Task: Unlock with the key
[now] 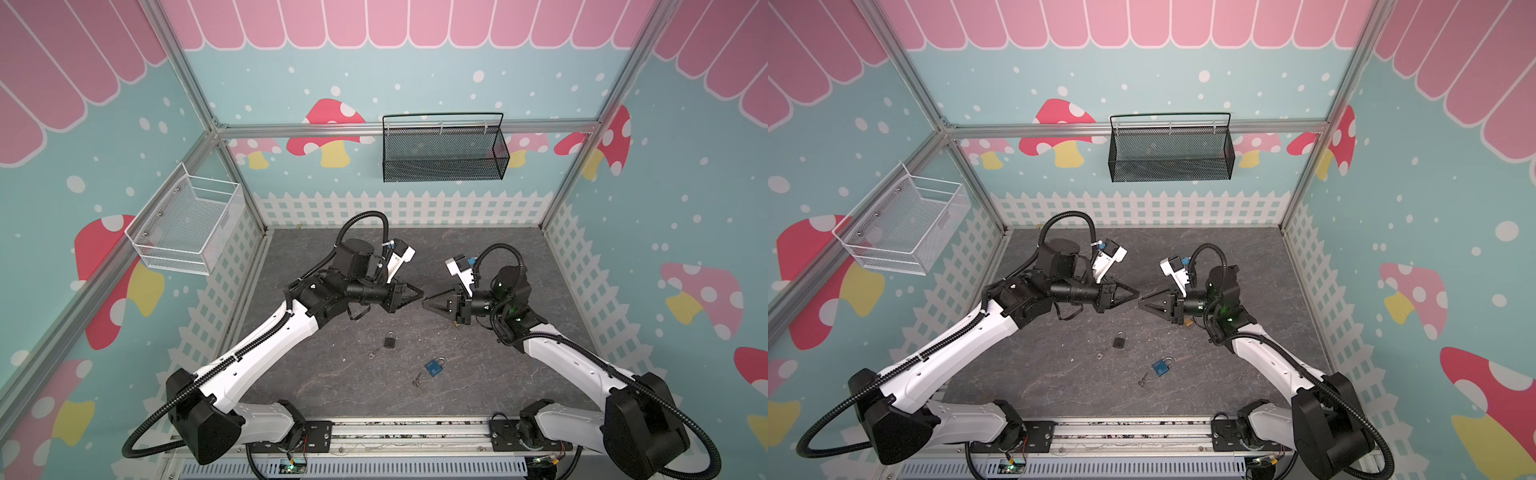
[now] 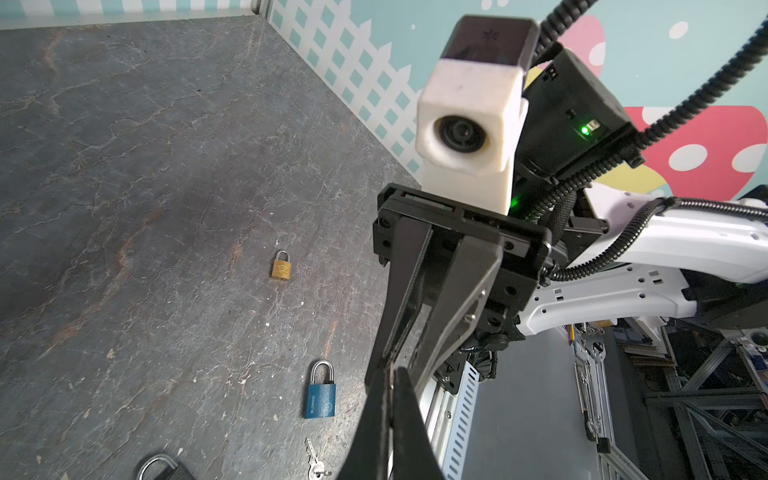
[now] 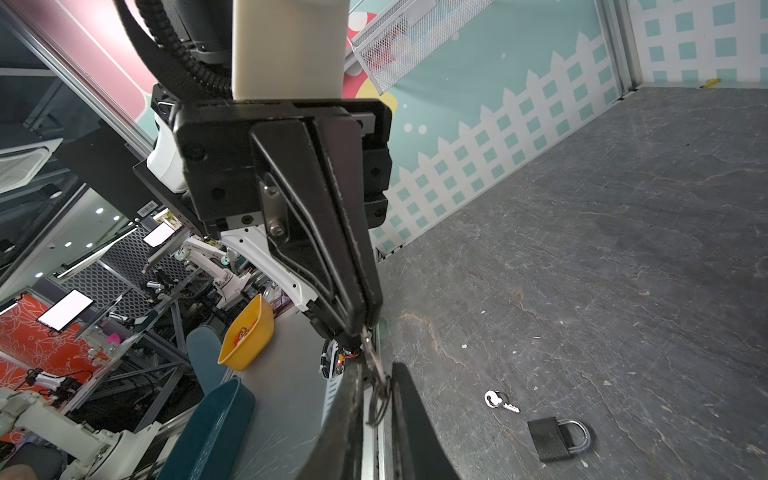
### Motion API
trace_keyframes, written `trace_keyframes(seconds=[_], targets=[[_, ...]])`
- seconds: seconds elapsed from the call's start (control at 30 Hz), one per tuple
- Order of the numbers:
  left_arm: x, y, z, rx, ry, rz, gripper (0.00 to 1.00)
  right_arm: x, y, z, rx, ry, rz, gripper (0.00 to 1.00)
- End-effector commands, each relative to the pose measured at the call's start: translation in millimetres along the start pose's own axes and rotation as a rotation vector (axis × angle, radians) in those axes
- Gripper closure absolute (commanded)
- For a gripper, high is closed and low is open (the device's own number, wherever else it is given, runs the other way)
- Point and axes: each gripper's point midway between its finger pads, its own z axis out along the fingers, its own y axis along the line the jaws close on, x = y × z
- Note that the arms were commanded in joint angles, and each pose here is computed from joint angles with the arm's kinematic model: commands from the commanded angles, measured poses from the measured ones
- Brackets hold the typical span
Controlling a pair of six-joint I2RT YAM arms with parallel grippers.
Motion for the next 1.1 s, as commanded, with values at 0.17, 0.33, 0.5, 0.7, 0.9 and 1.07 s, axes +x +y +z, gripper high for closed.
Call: trace_keyframes(seconds=[0.17, 0.33, 0.5, 0.7, 0.9, 1.07], targets=[[-3.8, -7.1, -3.2, 0.019, 0.005, 0.041, 1.0, -10.8, 11.0, 0.2, -0.034, -0.001, -0.064, 0.86], [-3.8, -7.0, -3.9, 0.016, 0.006, 0.043, 1.0, -11.5, 12.5, 0.1, -0.038, 0.0, -0.074, 0.95], [-2.6, -5.9, -4.1, 0.011, 0.012, 0.048, 1.0, -11.1, 13.3, -0.1, -0.04, 0.001, -0.075, 0.99], [-3.0, -8.1, -4.2, 0.021, 0.019, 0.056, 1.0, -12.8, 17.6, -1.5, -0.044, -0.002, -0.091, 1.0], [-9.5, -7.8, -5.3, 0.008, 0.007, 0.059, 1.0, -17.6, 21.2, -4.0, -0.033, -0.019, -0.108, 1.0], [-21.3, -4.4, -13.0, -0.039, -0.035, 0.056, 0.79, -18.3, 15.4, -11.6, 0.004, -0.036, -0.082, 1.0]])
